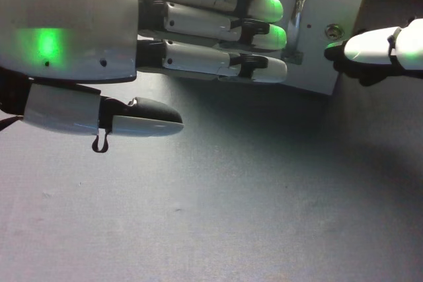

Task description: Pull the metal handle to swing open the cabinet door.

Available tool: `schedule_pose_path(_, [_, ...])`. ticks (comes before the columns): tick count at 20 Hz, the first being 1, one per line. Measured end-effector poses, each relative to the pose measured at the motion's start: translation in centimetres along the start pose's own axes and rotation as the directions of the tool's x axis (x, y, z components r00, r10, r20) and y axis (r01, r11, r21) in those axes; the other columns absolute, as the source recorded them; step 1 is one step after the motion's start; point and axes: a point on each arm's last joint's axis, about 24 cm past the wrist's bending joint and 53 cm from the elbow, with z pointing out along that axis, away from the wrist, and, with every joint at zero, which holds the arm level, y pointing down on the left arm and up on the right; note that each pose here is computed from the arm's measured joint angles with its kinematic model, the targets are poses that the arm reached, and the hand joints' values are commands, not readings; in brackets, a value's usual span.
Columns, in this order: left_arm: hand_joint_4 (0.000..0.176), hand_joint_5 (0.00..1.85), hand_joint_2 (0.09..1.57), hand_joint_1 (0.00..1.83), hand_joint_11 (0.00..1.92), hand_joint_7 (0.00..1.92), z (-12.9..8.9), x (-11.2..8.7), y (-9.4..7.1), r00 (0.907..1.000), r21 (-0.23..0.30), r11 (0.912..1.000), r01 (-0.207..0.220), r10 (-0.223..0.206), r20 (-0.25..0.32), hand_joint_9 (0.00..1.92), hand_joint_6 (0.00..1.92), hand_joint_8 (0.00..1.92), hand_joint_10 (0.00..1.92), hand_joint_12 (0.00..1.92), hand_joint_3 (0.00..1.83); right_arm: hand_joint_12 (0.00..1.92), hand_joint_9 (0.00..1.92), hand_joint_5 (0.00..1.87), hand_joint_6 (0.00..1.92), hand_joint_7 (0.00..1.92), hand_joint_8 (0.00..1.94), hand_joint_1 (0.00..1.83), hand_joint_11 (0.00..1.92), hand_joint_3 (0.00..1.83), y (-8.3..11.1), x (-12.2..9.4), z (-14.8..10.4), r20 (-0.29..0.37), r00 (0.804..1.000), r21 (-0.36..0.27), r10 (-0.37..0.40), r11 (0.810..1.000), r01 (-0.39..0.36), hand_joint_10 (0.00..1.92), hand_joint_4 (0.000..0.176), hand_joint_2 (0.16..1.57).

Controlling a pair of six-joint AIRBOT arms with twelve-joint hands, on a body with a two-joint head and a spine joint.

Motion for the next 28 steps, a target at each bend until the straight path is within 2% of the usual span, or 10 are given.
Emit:
schedule_pose_path(2, [0.000,0.26,1.57,0.00,0.00,0.29,0.0,0.0,0.0,1.0000,-0.001,1.0000,0.000,0.000,0.000,0.27,0.00,0.00,0.00,0.74,0.07,0.83,0.30,0.33,0.00,0.34,0.00,0.00,0.00,0.00,0.1,-0.5,-0.2,0.003,0.996,-0.003,-0.087,0.996,0.087,0.00,0.000,1.50])
schedule_pose_path(4, [0.000,0.25,1.57,0.00,0.00,0.28,0.0,0.0,0.0,1.0000,-0.001,1.0000,0.000,0.000,0.000,0.27,0.00,0.00,0.00,0.74,0.07,0.80,0.29,0.34,0.00,0.33,0.00,0.00,0.00,0.00,0.3,-1.6,-0.6,0.018,0.971,0.002,-0.237,0.971,0.238,0.00,0.000,1.50])
schedule_pose_path(6, [0.000,0.25,1.57,0.00,0.00,0.28,0.0,0.0,0.0,1.0000,0.000,1.0000,0.000,0.000,0.000,0.27,0.00,0.00,0.00,0.73,0.07,0.80,0.30,0.34,0.00,0.34,0.00,0.00,0.00,0.00,0.4,-2.6,-0.8,0.032,0.957,0.005,-0.287,0.958,0.287,0.00,0.000,1.50])
schedule_pose_path(8, [0.000,0.26,1.57,0.00,0.00,0.28,0.0,0.0,0.0,1.0000,-0.001,1.0000,0.000,0.000,0.000,0.27,0.00,0.00,0.00,0.73,0.07,0.78,0.29,0.33,0.00,0.33,0.00,0.00,0.00,0.00,0.5,-3.3,-0.9,0.040,0.933,0.010,-0.358,0.934,0.358,0.00,0.000,1.50])
schedule_pose_path(12, [0.000,0.26,1.57,0.00,0.00,0.28,0.0,0.0,0.0,1.0000,0.000,1.0000,0.000,0.000,0.000,0.27,0.00,0.00,0.00,0.73,0.07,0.79,0.29,0.34,0.00,0.34,0.00,0.00,0.00,0.00,0.7,-5.0,-0.9,0.067,0.918,0.018,-0.392,0.920,0.392,0.00,0.000,1.50])
schedule_pose_path(16, [0.000,0.25,1.57,0.00,0.00,0.27,0.0,0.0,0.0,1.0000,0.000,1.0000,0.000,0.000,0.000,0.26,0.00,0.00,0.00,0.72,0.07,0.81,0.29,0.34,0.00,0.34,0.00,0.00,0.00,0.00,1.0,-7.4,-0.3,0.104,0.892,0.028,-0.440,0.898,0.440,0.00,0.000,1.50])
schedule_pose_path(19, [0.000,0.25,1.57,0.00,0.00,0.28,0.0,0.0,0.0,1.0000,0.000,1.0000,0.000,0.000,0.000,0.26,0.00,0.00,0.00,0.73,0.08,0.79,0.29,0.34,0.00,0.33,0.00,0.00,0.00,0.00,1.2,-8.1,-0.2,0.120,0.888,0.024,-0.444,0.895,0.445,0.00,0.000,1.50])
schedule_pose_path(21, [0.000,0.25,1.57,0.00,0.00,0.28,0.0,0.0,0.0,1.0000,0.000,1.0000,0.000,0.000,0.000,0.27,0.00,0.00,0.00,0.74,0.07,0.78,0.28,0.33,0.00,0.33,0.00,0.00,0.00,0.00,1.9,-8.3,0.1,0.131,0.890,0.006,-0.437,0.898,0.440,0.00,0.000,1.50])
schedule_pose_path(24, [0.000,0.26,1.57,0.00,0.00,0.29,0.0,0.0,0.0,1.0000,0.000,1.0000,0.000,0.000,0.000,0.28,0.00,0.00,0.00,0.75,0.07,0.78,0.29,0.34,0.00,0.33,0.00,0.00,0.00,0.00,3.8,-7.3,0.8,0.136,0.899,-0.064,-0.417,0.902,0.428,0.00,0.000,1.50])
schedule_pose_path(28, [0.000,0.25,1.57,0.00,0.00,0.28,0.0,0.0,0.0,1.0000,0.000,1.0000,0.001,-0.001,0.000,0.27,0.00,0.00,0.00,0.74,0.07,0.78,0.29,0.34,0.00,0.33,0.00,0.00,0.00,0.00,5.5,-5.7,1.7,0.129,0.921,-0.145,-0.367,0.912,0.383,0.00,0.000,1.50])
